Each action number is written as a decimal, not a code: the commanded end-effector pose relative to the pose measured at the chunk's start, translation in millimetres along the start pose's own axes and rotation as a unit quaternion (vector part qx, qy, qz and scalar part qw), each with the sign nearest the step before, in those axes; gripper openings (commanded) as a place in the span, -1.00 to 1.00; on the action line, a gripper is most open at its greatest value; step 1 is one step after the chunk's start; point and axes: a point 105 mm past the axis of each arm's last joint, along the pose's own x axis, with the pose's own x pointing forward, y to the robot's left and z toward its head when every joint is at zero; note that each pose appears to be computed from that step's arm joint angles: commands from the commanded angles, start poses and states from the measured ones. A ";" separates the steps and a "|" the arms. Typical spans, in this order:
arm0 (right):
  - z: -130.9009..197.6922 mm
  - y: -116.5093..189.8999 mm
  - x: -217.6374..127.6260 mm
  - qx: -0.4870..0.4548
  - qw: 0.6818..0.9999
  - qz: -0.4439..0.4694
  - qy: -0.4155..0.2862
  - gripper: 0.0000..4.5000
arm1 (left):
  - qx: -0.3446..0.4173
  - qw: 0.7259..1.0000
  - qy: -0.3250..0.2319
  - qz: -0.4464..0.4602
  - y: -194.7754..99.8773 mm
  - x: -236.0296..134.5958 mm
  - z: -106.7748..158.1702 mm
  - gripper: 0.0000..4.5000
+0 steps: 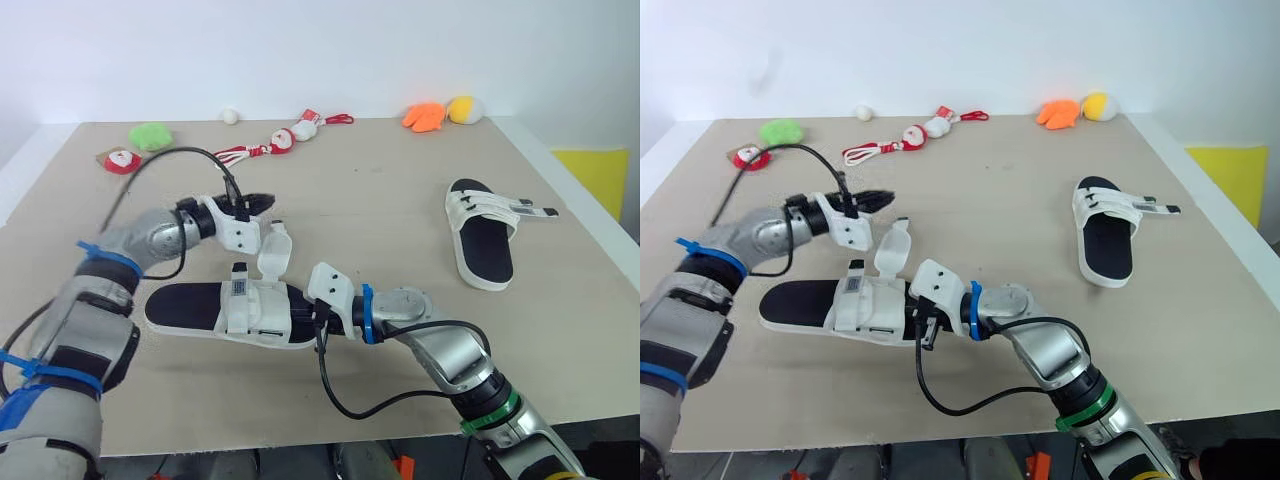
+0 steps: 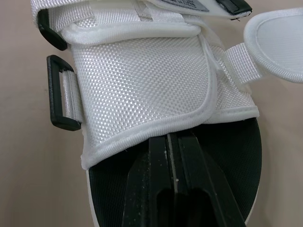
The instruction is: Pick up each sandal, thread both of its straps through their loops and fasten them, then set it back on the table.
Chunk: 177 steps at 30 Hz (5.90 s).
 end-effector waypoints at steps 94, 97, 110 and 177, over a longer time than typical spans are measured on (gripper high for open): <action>-21.0 -4.9 -2.2 -0.013 0.998 0.024 0.049 -1.00 | 0.146 0.929 -0.328 0.090 19.6 -43.1 132.1 0.97; -22.3 -3.7 -2.6 -0.013 0.998 0.026 0.050 -1.00 | 0.131 0.930 -0.333 0.083 15.6 -51.3 136.3 0.97; -24.1 -0.5 -0.4 -0.012 0.998 0.031 0.051 -1.00 | 0.063 0.939 -0.335 0.039 -4.5 -77.6 156.4 0.97; -24.5 4.4 3.0 -0.012 0.998 0.038 0.051 -1.00 | -0.804 0.516 0.125 -0.267 -111.3 -141.0 141.9 0.97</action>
